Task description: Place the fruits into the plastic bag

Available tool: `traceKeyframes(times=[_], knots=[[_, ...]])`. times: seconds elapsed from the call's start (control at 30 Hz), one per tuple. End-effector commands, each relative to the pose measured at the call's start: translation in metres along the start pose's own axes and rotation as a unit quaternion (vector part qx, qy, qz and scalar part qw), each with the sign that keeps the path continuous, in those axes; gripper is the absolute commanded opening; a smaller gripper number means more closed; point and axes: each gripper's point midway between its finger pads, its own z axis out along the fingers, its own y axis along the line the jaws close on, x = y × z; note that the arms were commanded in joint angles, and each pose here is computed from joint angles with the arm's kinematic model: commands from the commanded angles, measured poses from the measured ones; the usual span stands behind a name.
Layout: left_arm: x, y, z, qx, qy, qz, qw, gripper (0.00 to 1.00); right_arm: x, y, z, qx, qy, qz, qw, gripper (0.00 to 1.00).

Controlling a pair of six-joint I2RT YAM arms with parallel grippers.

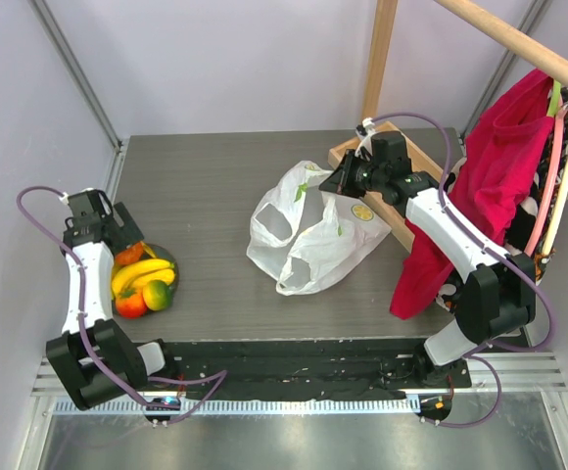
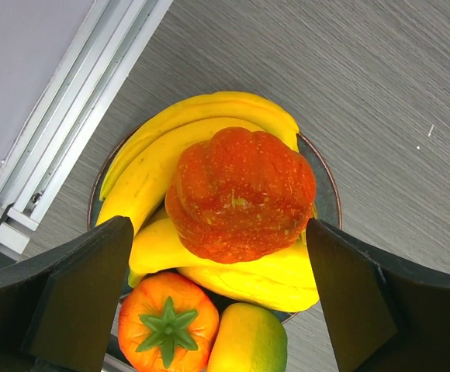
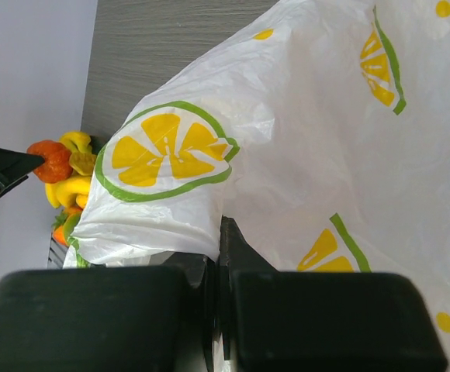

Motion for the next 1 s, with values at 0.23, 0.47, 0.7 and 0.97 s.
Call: traceKeyframes(times=[0.23,0.47,0.7,0.97], knots=[[-0.021,-0.008,0.012,0.014,-0.004,0.008,1.000,0.94,-0.017,0.021,-0.007,-0.045,-0.026,-0.007,0.999,0.01],[-0.015,-0.007,0.019,0.010,0.014,0.015,1.000,0.78,-0.018,0.024,-0.005,-0.052,-0.024,-0.009,0.998,0.01],[-0.021,-0.008,0.005,0.017,-0.009,0.013,1.000,0.49,-0.018,0.024,-0.007,-0.052,-0.025,-0.010,0.998,0.01],[-0.036,-0.016,-0.030,0.056,-0.067,0.006,0.996,0.35,-0.018,0.023,-0.008,-0.049,-0.027,-0.007,0.998,0.01]])
